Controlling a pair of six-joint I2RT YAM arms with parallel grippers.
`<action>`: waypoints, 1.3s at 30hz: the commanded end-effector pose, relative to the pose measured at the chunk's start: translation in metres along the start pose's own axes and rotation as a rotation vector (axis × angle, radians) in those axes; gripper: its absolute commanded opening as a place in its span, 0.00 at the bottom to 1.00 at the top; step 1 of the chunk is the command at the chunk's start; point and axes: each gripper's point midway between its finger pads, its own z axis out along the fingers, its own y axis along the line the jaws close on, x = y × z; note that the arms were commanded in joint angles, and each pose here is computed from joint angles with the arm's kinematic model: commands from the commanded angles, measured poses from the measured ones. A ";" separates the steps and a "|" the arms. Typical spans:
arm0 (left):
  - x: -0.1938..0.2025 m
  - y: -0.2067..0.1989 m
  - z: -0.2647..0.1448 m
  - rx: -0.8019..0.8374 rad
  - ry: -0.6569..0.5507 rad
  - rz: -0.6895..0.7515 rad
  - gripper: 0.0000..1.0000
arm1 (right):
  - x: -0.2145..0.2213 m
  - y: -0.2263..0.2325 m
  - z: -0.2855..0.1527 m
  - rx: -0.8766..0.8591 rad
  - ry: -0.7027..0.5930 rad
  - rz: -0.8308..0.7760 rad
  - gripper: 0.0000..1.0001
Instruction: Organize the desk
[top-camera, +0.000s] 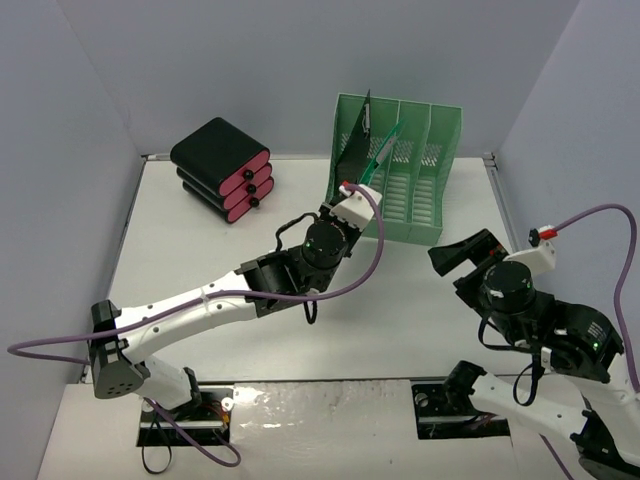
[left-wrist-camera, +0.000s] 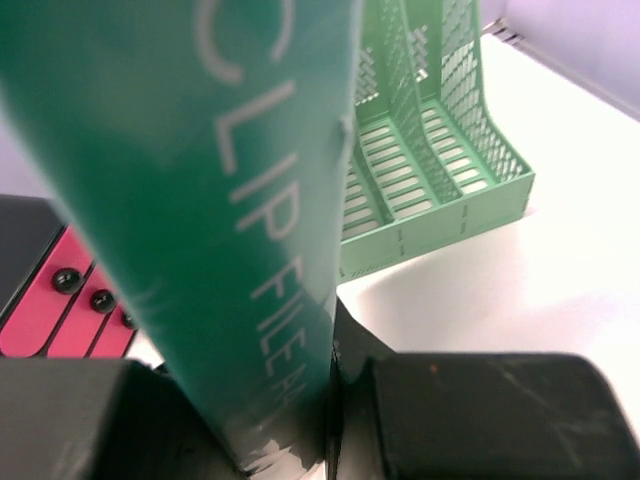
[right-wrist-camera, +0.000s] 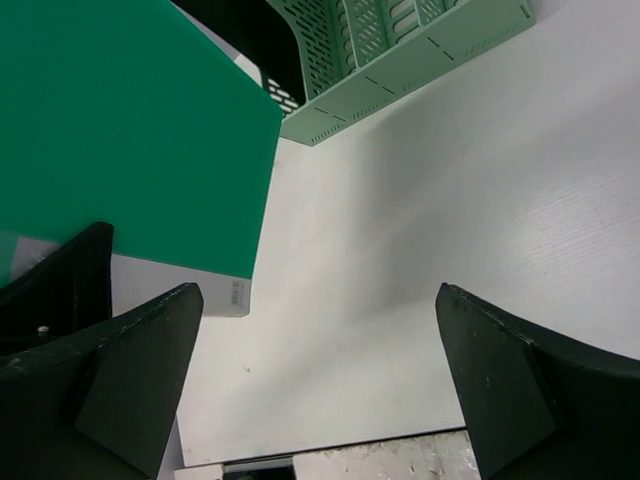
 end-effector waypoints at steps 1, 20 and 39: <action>-0.084 0.015 -0.023 0.003 -0.187 -0.177 0.00 | 0.003 -0.015 0.007 0.057 -0.018 -0.032 1.00; -0.128 -0.025 0.044 -0.052 -0.320 -0.181 0.00 | 0.038 -0.059 0.003 0.103 0.095 0.054 1.00; -0.143 -0.025 0.103 -0.227 -0.443 -0.230 0.00 | 0.058 -0.076 -0.008 0.160 0.217 -0.010 1.00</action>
